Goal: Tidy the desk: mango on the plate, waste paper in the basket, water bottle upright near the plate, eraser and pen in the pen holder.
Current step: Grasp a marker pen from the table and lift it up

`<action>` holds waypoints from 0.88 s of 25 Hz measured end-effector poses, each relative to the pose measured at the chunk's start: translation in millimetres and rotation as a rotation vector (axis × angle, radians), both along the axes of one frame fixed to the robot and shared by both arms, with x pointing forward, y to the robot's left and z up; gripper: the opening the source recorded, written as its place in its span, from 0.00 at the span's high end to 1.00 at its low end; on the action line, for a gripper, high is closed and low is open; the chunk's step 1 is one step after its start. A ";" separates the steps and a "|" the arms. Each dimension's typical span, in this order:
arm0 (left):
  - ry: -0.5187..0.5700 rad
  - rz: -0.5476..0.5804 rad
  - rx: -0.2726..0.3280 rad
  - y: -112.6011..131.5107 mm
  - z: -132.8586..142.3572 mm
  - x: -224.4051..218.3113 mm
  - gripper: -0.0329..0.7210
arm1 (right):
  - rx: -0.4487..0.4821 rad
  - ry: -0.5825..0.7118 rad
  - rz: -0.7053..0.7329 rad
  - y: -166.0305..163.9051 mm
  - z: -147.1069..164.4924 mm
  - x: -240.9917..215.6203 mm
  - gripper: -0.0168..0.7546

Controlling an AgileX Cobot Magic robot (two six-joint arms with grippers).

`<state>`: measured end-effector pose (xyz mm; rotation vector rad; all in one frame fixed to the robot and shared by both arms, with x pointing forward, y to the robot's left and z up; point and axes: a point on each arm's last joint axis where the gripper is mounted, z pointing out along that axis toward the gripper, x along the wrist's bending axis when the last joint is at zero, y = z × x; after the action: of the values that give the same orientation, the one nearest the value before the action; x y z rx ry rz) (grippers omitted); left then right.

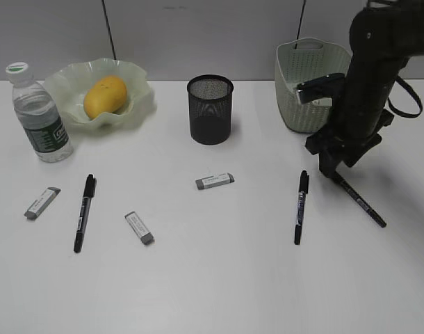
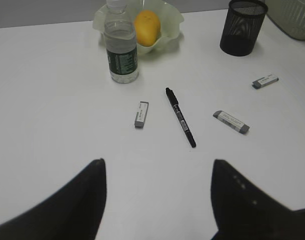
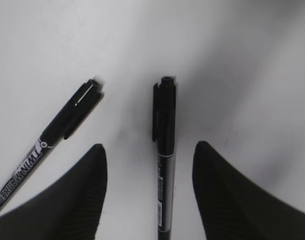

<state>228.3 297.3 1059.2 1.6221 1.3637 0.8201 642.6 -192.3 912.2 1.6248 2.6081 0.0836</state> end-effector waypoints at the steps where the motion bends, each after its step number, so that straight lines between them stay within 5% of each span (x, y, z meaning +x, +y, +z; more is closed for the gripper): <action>1: 0.000 0.000 0.000 0.0 0.0 0.0 0.30 | -0.003 0.011 0.000 0.0 -4.8 0.1 0.44; 14: 0.000 0.000 0.001 0.0 0.0 0.0 0.30 | -0.012 0.037 0.002 1.7 -36.3 7.1 0.51; 22: 0.000 0.000 0.001 0.0 0.0 0.0 0.30 | -0.009 0.021 0.003 2.0 -36.2 8.6 0.77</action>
<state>228.3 297.3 1059.2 1.6229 1.3630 0.8206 651.1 -190.3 876.0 1.6276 2.6228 0.0555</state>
